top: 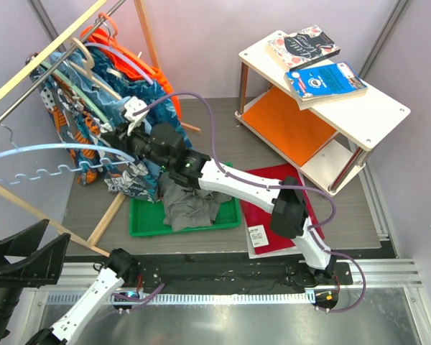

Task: Remove the shorts from the hanger

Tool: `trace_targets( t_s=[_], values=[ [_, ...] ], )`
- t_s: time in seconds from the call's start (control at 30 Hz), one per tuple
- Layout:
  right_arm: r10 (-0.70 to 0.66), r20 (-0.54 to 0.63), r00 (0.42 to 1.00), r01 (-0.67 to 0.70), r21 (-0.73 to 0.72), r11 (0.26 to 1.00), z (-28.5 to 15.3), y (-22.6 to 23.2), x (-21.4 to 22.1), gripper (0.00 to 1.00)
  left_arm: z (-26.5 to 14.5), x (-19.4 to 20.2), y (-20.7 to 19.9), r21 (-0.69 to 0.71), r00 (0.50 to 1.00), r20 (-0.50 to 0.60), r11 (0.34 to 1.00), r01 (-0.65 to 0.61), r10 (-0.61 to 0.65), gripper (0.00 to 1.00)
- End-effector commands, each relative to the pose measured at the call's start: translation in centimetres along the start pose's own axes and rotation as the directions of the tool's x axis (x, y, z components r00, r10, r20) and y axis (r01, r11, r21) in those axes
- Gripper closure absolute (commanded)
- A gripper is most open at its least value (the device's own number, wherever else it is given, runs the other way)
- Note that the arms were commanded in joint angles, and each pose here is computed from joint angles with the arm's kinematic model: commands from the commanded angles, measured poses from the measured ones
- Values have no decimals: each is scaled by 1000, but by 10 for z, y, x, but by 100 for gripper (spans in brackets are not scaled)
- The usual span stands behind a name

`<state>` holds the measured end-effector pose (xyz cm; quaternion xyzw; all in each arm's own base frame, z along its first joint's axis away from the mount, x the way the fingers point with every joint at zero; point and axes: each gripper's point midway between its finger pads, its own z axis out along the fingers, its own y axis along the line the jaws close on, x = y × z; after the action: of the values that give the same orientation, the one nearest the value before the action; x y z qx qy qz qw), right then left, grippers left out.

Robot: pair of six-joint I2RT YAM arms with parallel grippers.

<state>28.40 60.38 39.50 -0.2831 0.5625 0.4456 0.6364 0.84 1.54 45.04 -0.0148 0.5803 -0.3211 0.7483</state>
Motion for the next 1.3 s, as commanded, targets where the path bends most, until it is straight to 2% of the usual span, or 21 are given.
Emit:
trace_targets(
  t_s=[0.0, 0.07, 0.1, 0.43, 0.63, 0.93, 1.0, 1.03, 1.1, 1.13, 1.23, 1.27],
  values=[
    [23, 320, 947, 8, -95, 995, -23, 31, -116, 99, 3, -1, 3, -19, 1000, -13, 1000, -14, 14, 14],
    [20, 322, 946, 12, -96, 995, -26, 34, -109, 99, 2, 0, 5, -21, 1000, -13, 1000, -14, 13, 14],
    [28, 362, 932, 10, -103, 995, -33, 36, -124, 99, 3, 0, 5, -22, 1000, -11, 1000, -13, 12, 14],
    [82, 453, 888, -34, -112, 993, -54, 36, -153, 99, 2, -1, 3, -10, 1000, -9, 1000, -2, 2, 14],
    [91, 455, 886, -60, -83, 995, -70, 28, -148, 99, 2, 0, 1, 5, 1000, -12, 1000, 5, -5, 14],
    [97, 383, 919, -63, -100, 993, -109, 28, -142, 99, 17, 6, -13, 61, 999, -46, 998, 17, -15, 11],
    [92, 332, 939, -58, -112, 992, -116, 27, -123, 99, 21, 5, -19, 84, 998, -55, 996, 20, -16, 10],
    [93, 332, 939, -53, -126, 991, -125, 29, -129, 99, 22, -2, -25, 108, 999, -40, 994, 26, -22, 8],
    [82, 269, 960, -53, -113, 992, -132, 24, -105, 99, 30, -7, -37, 154, 998, -49, 988, 34, -26, 7],
    [90, 268, 959, -61, -112, 992, -141, 23, -111, 99, 33, -10, -41, 170, 998, -50, 985, 38, -30, 7],
    [119, 208, 971, -101, -97, 990, -155, 15, -89, 99, 50, -13, -57, 223, 998, -63, 974, 45, -32, 6],
    [137, 175, 975, -110, -154, 982, -165, 23, -81, 99, 55, -17, -62, 241, 998, -48, 970, 47, -36, 6]
  ],
)
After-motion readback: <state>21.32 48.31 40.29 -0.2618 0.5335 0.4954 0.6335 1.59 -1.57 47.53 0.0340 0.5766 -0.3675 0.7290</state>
